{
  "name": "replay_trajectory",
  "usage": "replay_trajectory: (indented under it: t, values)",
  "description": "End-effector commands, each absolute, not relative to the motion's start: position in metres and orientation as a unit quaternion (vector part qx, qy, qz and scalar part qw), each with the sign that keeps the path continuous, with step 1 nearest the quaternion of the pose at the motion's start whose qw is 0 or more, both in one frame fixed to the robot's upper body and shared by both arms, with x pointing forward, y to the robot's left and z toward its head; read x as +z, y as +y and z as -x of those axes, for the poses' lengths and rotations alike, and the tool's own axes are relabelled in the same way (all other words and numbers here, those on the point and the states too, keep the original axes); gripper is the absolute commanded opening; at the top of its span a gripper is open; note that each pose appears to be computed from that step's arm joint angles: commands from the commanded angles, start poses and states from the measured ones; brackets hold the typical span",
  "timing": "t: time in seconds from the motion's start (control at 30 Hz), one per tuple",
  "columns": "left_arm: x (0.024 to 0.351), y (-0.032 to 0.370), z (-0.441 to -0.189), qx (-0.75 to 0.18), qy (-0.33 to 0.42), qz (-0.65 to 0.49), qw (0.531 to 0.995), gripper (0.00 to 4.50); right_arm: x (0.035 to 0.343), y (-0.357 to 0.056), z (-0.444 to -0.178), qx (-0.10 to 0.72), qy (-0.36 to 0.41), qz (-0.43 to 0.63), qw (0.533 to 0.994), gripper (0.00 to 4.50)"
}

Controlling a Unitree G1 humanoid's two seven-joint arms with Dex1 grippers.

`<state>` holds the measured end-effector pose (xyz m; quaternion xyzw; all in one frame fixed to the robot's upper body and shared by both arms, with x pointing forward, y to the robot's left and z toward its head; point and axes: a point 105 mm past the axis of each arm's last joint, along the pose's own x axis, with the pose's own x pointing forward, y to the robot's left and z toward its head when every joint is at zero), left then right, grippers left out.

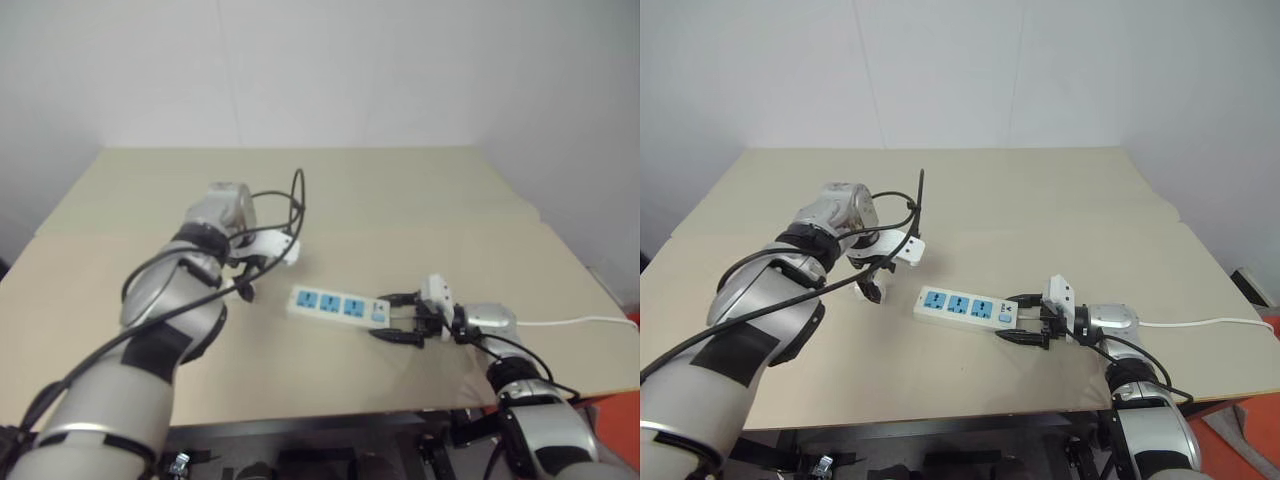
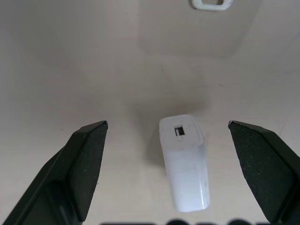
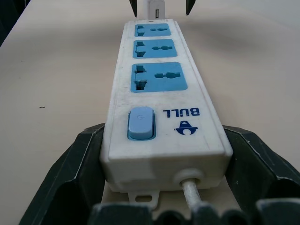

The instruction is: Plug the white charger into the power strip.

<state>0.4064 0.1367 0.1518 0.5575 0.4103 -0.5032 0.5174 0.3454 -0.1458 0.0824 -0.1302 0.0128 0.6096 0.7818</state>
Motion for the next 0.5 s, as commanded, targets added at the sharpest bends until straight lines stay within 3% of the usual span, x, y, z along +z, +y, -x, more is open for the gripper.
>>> replay_trajectory:
  t: [0.03,0.17,0.43,0.5]
  values:
    - [0.1529,0.1361,-0.4076,-0.498,0.411,-0.559,0.521,4.5,0.0628,-0.1499,-0.3414,0.602,0.057,0.14,0.784,3.41]
    - [0.1504,0.137,-0.4068,-0.498,0.415,-0.559,0.518,3.66,0.063,-0.1499,-0.342,0.6,0.057,0.14,0.785,3.41]
    - [0.145,0.1396,-0.4067,-0.494,0.42,-0.56,0.516,1.02,0.064,-0.1502,-0.3433,0.597,0.057,0.141,0.787,3.41]
    - [0.1451,0.1402,-0.4074,-0.492,0.417,-0.563,0.516,0.98,0.0641,-0.1503,-0.3433,0.598,0.057,0.142,0.787,3.41]
